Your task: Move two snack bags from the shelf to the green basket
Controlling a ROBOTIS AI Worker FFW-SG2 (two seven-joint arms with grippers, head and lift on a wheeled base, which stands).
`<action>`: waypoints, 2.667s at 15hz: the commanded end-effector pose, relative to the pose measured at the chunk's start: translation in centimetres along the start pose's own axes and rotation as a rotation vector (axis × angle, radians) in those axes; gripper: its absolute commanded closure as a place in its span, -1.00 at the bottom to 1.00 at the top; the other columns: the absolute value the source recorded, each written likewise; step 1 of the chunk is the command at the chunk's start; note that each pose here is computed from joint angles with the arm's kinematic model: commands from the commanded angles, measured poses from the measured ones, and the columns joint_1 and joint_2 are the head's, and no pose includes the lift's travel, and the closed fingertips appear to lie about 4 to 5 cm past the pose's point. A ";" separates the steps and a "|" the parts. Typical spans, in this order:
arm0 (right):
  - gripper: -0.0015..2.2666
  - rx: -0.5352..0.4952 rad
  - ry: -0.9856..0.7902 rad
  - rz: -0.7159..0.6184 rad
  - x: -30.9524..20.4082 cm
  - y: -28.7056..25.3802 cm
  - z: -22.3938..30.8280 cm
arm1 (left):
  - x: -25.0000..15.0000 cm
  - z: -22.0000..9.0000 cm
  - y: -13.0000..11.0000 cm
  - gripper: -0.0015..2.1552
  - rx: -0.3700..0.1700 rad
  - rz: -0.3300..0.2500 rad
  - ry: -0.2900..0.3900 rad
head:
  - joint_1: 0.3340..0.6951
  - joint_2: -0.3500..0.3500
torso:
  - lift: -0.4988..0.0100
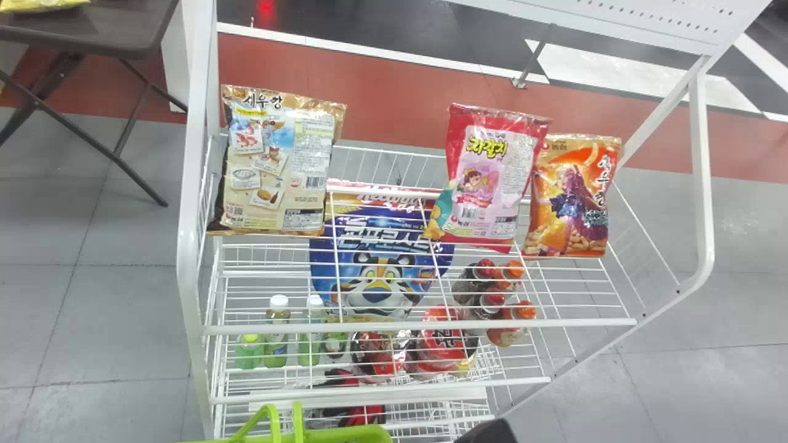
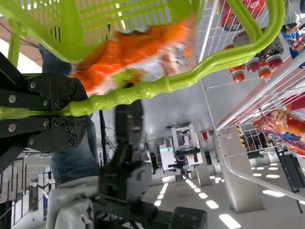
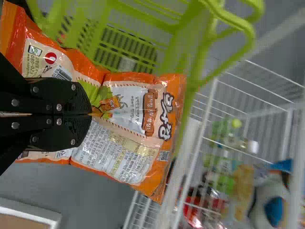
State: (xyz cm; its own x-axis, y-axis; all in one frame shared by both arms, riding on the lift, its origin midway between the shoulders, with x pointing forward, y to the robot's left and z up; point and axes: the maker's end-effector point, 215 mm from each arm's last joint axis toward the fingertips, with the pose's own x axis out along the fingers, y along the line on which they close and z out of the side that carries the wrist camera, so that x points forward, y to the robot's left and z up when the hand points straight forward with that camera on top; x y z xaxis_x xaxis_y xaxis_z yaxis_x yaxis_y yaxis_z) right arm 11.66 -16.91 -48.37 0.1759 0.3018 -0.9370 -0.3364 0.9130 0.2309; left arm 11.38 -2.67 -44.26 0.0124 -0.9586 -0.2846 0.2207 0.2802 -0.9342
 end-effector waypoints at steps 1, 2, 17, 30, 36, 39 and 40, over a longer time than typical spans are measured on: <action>0.96 0.007 0.040 0.064 0.8 1.8 -1.2 | 0.3 -0.2 0.0 0.99 0.003 0.007 0.010 | 1.00 -1.00 | 0.90; 0.96 0.006 0.033 0.083 1.4 2.5 -0.9 | 0.3 -0.2 0.0 0.99 0.005 0.005 0.011 | 1.00 -1.00 | 0.90; -0.96 0.034 0.004 0.172 5.5 2.8 1.4 | 0.1 -1.3 -1.2 0.99 0.001 0.015 0.041 | 1.00 -1.00 | 0.90; -0.92 0.050 -0.985 -0.121 -11.9 -16.5 28.0 | 0.1 -1.4 -1.1 0.99 -0.001 0.020 0.044 | 1.00 -1.00 | 0.90; -0.91 0.182 -1.105 -0.295 -13.8 -28.3 28.7 | 0.2 -1.4 -0.7 0.99 -0.009 0.025 0.069 | 1.00 -1.00 | 0.90; -0.91 0.189 -1.131 -0.376 -13.9 -31.6 29.7 | 0.2 -1.3 -0.8 0.99 -0.005 0.019 0.075 | 1.00 -1.00 | 0.90; -0.91 0.192 -1.133 -0.387 -13.7 -32.4 30.4 | 0.2 -1.3 -0.8 0.99 -0.006 0.020 0.074 | 1.00 -1.00 | 0.90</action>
State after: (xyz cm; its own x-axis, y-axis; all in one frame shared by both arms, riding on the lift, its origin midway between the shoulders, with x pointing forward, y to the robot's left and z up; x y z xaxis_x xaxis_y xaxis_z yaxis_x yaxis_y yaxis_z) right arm 46.95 -41.49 -34.81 0.9757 -0.0002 -0.2191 0.0282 0.9918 0.1246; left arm 9.94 -3.05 -43.86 -0.0551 -0.9468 -0.3172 0.2146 0.2990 -0.9298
